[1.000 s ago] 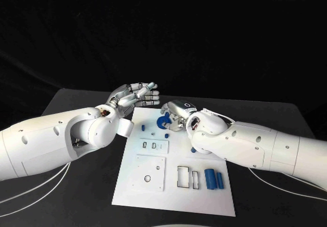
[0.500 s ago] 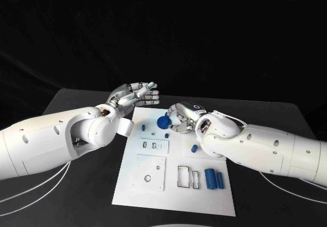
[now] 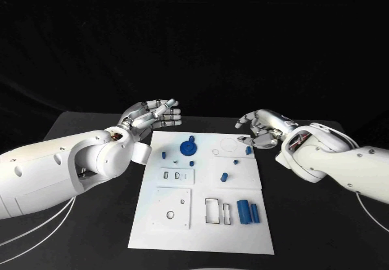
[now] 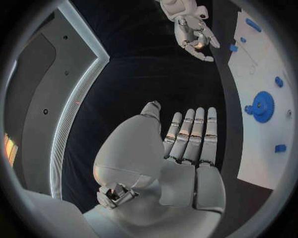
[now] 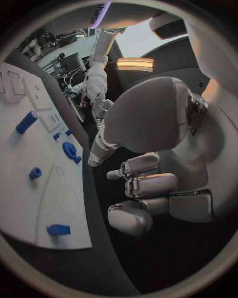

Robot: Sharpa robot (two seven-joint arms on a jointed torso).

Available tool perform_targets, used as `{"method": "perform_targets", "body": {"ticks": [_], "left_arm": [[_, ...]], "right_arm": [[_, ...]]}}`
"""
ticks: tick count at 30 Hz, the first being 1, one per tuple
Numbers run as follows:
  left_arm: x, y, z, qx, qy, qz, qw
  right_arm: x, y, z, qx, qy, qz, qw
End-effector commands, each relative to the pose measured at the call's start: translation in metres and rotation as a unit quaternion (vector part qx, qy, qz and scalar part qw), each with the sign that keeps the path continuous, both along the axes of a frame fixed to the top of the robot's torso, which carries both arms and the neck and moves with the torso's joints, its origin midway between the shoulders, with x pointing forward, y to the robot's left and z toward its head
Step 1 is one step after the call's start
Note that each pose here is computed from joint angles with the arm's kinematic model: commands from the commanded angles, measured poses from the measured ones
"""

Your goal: Assemble the parts on the task board

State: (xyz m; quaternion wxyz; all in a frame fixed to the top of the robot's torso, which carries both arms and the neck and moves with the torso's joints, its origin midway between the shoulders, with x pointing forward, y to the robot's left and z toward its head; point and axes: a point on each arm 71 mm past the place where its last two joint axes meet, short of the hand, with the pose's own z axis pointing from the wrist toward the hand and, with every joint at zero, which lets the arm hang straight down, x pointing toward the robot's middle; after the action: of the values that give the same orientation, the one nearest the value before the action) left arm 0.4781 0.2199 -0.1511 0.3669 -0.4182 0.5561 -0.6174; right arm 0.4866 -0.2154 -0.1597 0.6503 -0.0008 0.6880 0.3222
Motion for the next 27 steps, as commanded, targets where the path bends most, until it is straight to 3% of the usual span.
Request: {"method": "perform_targets", "body": {"ticks": [1,10,27], "left_arm": [[0.0004,-0.002,0.0014,-0.003,-0.008,-0.004,1.0],[0.0053,0.001,-0.0017,0.0,-0.007,0.003,1.0],[0.0065,0.003,-0.0038,0.001,-0.005,0.004,1.0]], "right_arm": [[-0.002,-0.017,0.001,0.059,0.033,0.034,0.997],[0.004,-0.065,-0.017,0.048,0.055,-0.006,0.997],[0.015,-0.06,-0.054,0.029,0.089,-0.026,0.995]]}}
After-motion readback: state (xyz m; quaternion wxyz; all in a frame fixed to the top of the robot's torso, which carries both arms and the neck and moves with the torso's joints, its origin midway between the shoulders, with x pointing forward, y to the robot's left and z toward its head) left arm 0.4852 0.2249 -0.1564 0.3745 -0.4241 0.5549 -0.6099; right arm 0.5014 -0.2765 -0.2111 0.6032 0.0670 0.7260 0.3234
